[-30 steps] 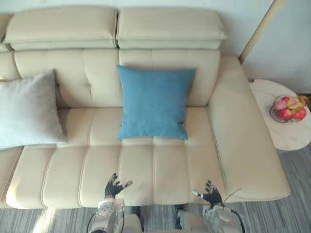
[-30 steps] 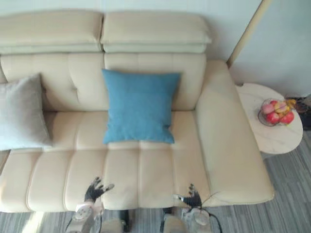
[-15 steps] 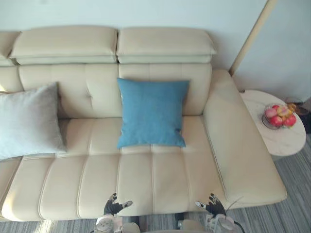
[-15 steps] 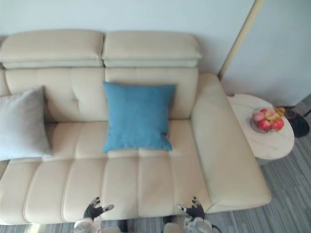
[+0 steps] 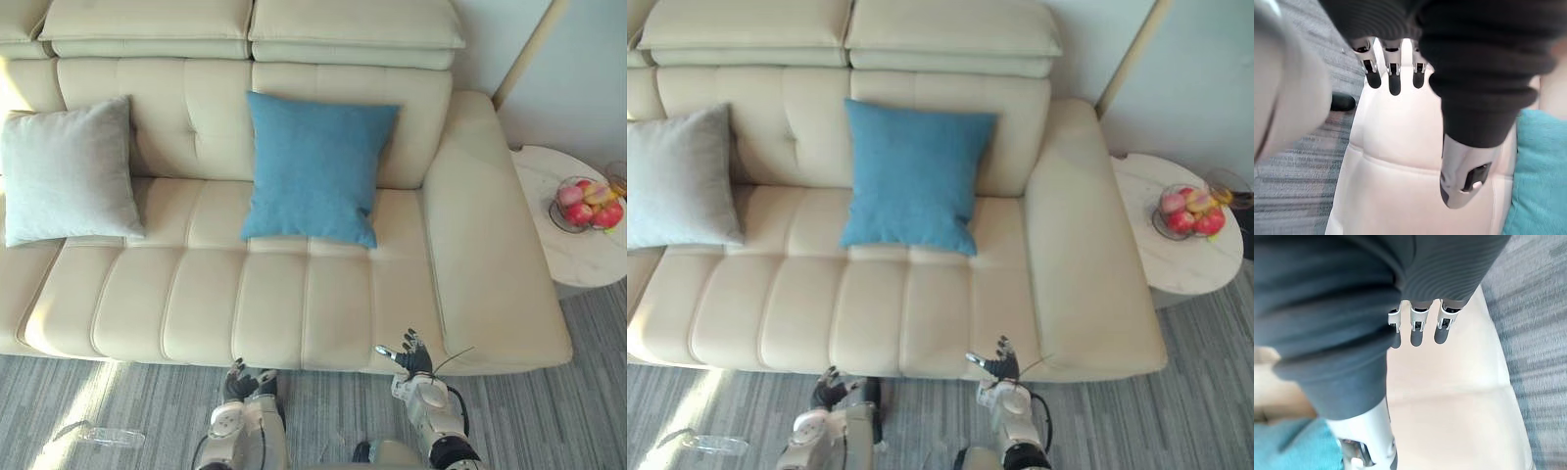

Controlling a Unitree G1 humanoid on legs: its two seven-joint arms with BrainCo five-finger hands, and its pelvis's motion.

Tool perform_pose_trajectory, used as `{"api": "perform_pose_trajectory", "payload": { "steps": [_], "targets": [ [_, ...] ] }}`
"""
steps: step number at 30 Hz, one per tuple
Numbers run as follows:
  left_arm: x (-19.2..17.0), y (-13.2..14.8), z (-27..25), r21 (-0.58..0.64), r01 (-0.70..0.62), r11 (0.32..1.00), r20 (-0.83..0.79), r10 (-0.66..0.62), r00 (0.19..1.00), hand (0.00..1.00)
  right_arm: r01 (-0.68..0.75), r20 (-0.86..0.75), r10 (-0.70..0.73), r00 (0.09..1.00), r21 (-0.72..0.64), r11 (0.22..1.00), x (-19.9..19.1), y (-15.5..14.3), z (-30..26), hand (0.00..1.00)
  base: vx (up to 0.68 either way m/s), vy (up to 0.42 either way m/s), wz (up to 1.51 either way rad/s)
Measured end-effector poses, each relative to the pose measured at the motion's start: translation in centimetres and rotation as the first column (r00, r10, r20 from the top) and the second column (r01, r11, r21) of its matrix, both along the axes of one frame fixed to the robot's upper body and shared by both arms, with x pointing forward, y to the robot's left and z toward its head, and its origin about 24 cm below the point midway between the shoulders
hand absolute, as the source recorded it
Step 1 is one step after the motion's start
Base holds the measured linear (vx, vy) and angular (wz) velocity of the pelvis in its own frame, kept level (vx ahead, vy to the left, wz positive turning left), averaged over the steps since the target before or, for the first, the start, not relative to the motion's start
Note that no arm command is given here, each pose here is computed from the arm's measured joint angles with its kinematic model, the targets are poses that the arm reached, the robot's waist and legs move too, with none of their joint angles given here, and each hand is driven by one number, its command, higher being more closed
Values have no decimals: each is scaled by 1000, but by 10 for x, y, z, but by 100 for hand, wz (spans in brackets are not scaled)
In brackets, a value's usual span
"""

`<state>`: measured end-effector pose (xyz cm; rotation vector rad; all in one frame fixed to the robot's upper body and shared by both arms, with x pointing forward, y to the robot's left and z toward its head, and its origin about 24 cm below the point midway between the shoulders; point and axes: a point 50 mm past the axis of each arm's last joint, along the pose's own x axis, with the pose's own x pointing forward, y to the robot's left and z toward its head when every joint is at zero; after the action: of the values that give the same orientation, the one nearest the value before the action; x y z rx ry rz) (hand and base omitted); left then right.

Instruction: Pick up cushions and gather them together orderly.

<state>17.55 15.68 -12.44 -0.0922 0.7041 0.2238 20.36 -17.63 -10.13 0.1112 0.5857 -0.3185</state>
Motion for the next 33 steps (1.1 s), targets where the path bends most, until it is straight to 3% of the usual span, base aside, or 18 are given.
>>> {"api": "perform_pose_trajectory", "payload": {
  "steps": [11,18,26,27,33],
  "targets": [
    [-25,6,-15,-2,3,1000,-108,-3,994,0,4,-272,7,962,41,999,-67,-11,-43,0,-212,12,14],
    [-41,26,-21,66,54,996,-168,-43,985,0,31,-329,-11,944,54,998,-83,-16,-50,0,-66,133,-5],
    [-61,30,-29,71,82,994,-240,-62,969,0,37,-356,-18,934,48,998,-90,-20,-52,0,-74,31,-1],
    [-77,39,-33,81,71,994,-299,-44,953,0,11,-400,3,916,34,999,-100,-21,-56,0,0,0,0],
    [-77,39,-33,81,71,994,-299,-44,953,0,12,-401,3,916,34,999,-100,-21,-56,0,0,0,0]
  ]
}}
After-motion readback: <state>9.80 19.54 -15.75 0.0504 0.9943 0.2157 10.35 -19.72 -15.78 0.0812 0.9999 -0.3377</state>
